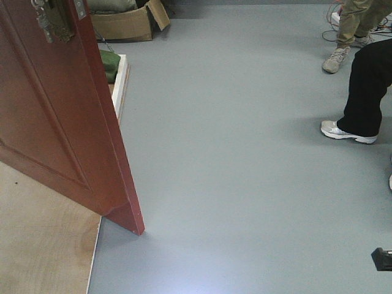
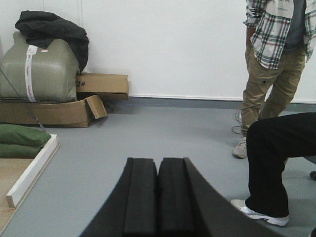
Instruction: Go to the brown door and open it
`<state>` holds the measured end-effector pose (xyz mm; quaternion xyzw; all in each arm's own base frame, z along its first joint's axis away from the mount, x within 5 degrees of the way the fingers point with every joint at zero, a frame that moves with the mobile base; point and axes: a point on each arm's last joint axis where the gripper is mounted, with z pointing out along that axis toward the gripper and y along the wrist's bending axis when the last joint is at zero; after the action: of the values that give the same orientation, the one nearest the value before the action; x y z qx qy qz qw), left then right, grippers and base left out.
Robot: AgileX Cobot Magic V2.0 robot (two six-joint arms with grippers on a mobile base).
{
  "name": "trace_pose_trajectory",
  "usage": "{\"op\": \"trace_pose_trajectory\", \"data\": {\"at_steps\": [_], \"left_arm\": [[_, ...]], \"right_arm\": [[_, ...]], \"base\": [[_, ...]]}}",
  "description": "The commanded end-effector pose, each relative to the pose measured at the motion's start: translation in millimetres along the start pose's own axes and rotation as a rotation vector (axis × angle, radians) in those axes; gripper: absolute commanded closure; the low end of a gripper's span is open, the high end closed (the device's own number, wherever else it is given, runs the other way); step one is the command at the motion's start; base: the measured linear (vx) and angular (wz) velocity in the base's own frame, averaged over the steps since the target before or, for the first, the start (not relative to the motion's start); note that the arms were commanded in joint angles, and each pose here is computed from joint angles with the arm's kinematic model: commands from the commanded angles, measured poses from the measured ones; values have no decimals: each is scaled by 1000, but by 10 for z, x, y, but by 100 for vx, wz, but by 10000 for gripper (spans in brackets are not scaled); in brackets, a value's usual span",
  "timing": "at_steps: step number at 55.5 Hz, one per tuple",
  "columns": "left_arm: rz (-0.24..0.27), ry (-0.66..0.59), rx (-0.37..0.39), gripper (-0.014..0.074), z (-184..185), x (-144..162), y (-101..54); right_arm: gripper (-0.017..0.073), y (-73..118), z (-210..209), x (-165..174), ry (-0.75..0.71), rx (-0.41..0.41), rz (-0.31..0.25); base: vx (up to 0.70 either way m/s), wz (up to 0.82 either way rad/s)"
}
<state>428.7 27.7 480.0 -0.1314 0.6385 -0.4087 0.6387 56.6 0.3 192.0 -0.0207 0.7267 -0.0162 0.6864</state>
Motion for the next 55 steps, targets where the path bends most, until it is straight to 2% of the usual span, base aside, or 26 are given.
{"op": "trace_pose_trajectory", "data": {"at_steps": [1,55], "left_arm": [[-2,-62,72,597,-117,-148,-335],[-2,-63,71,597,-117,-149,-334]], "right_arm": [[559,-3,-7,-59,-84,5,-10],[559,-3,-7,-59,-84,5,-10]], "base": [[8,-4],[10,-2]]}}
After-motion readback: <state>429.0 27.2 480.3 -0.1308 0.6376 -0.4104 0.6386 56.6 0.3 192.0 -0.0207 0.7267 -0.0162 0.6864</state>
